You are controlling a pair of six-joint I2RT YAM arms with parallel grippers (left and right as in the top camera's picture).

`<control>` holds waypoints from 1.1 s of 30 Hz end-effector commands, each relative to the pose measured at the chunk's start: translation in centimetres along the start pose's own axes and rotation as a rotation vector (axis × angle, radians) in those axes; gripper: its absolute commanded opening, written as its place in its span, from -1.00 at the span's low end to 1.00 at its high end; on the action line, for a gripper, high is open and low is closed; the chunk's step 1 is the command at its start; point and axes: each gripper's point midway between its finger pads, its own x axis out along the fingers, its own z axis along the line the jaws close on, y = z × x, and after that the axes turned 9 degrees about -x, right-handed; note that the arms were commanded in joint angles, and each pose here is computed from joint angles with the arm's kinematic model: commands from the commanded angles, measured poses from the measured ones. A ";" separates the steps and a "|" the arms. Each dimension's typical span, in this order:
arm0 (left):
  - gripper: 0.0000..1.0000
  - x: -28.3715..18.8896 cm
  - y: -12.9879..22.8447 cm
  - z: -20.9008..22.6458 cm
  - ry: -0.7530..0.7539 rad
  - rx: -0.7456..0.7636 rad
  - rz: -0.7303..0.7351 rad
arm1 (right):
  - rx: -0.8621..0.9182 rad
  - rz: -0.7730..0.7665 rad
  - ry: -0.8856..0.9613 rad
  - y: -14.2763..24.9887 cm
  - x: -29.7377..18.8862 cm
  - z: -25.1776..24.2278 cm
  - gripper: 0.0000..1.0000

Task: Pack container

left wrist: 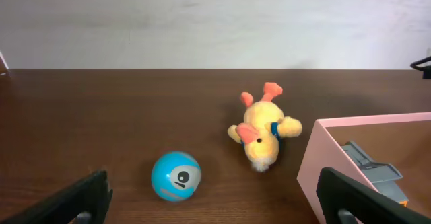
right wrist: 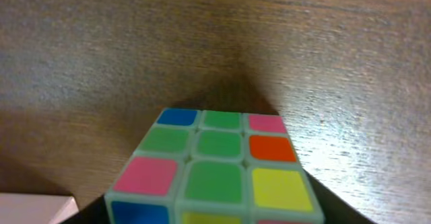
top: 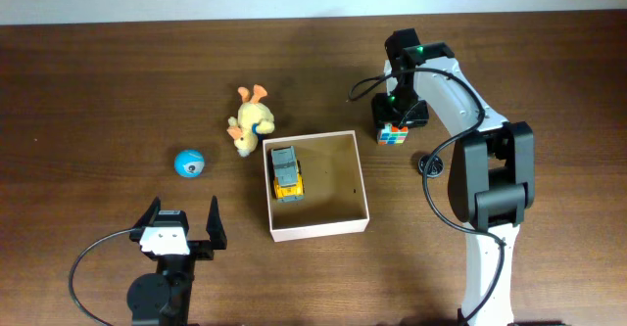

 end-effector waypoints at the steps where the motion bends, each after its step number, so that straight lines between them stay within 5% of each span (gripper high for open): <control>1: 0.98 0.1 0.3 0.0 0.007 -0.007 0.005 | -0.043 0.020 -0.003 0.4 0.6 0.2 0.17; 33: 0.98 0.1 0.3 0.0 0.007 -0.007 0.005 | -0.141 -0.096 0.077 -3.2 -7.8 -0.5 0.29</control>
